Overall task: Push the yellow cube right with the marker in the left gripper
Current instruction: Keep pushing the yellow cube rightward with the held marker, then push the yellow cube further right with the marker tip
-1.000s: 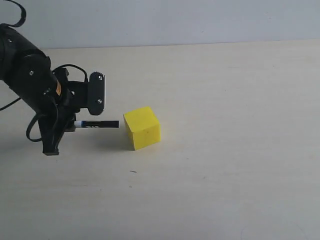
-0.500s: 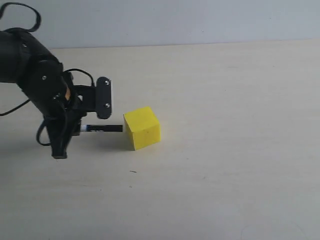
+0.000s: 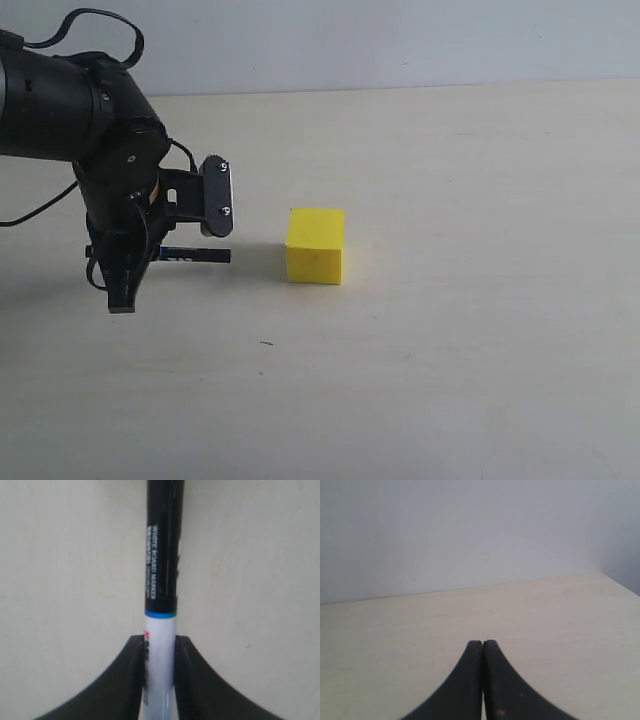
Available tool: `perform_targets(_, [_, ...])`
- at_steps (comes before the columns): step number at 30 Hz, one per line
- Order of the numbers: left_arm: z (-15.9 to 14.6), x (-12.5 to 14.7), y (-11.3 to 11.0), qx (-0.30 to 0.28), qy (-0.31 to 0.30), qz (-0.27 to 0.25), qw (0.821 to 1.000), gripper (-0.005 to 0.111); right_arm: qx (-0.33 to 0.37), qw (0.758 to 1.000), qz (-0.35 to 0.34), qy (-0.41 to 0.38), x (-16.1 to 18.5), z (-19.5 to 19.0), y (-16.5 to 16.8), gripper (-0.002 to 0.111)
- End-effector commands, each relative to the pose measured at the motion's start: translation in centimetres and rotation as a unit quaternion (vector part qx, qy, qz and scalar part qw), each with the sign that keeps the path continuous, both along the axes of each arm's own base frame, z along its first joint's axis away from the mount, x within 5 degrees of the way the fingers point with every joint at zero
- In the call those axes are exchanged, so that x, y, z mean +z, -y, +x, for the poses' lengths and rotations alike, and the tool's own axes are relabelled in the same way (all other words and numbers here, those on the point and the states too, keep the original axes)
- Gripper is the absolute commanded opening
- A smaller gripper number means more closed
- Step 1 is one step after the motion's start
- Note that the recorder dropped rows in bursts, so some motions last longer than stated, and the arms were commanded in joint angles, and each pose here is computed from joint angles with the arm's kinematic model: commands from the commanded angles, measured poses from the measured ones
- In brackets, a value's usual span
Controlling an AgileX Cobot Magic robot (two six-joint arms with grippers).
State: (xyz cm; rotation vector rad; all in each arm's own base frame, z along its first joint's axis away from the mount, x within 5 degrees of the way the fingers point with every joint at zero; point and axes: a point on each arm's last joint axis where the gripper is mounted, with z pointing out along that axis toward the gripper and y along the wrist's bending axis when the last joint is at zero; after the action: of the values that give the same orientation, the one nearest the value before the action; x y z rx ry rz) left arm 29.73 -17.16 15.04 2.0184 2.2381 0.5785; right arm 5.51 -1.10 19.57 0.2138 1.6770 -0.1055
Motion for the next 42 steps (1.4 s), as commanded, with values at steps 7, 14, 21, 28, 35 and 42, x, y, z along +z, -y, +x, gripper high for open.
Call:
perform_targets(7, [0.4, 0.1, 1.0, 0.009, 0.018, -0.059, 0.998, 0.0, -0.004, 1.0, -0.002, 0.004, -0.1, 0.0, 0.0, 0.0])
perform_targets(14, [-0.9, 0.1, 3.8, -0.025, 0.023, -0.102, 0.994, 0.0, -0.004, 1.0, -0.002, 0.004, -0.1, 0.0, 0.0, 0.0])
perform_targets(21, [-2.0, 0.1, 4.8, -0.051, 0.019, -0.074, 0.996, 0.0, -0.004, 1.0, -0.002, 0.004, -0.1, 0.0, 0.0, 0.0])
perform_targets(28, [-1.8, 0.2, 4.2, -0.037, 0.018, -0.058, 0.997, 0.0, -0.004, 1.0, -0.002, 0.004, -0.1, 0.0, 0.0, 0.0])
perform_targets(35, [-1.1, 0.2, 5.4, -0.063, 0.057, -0.112, 0.99, 0.0, -0.004, 1.0, -0.002, 0.004, -0.1, 0.0, 0.0, 0.0])
perform_targets(42, [-0.3, 1.1, 5.9, -0.036, 0.071, -0.119, 0.99, 0.0, -0.004, 1.0, -0.002, 0.004, -0.1, 0.0, 0.0, 0.0])
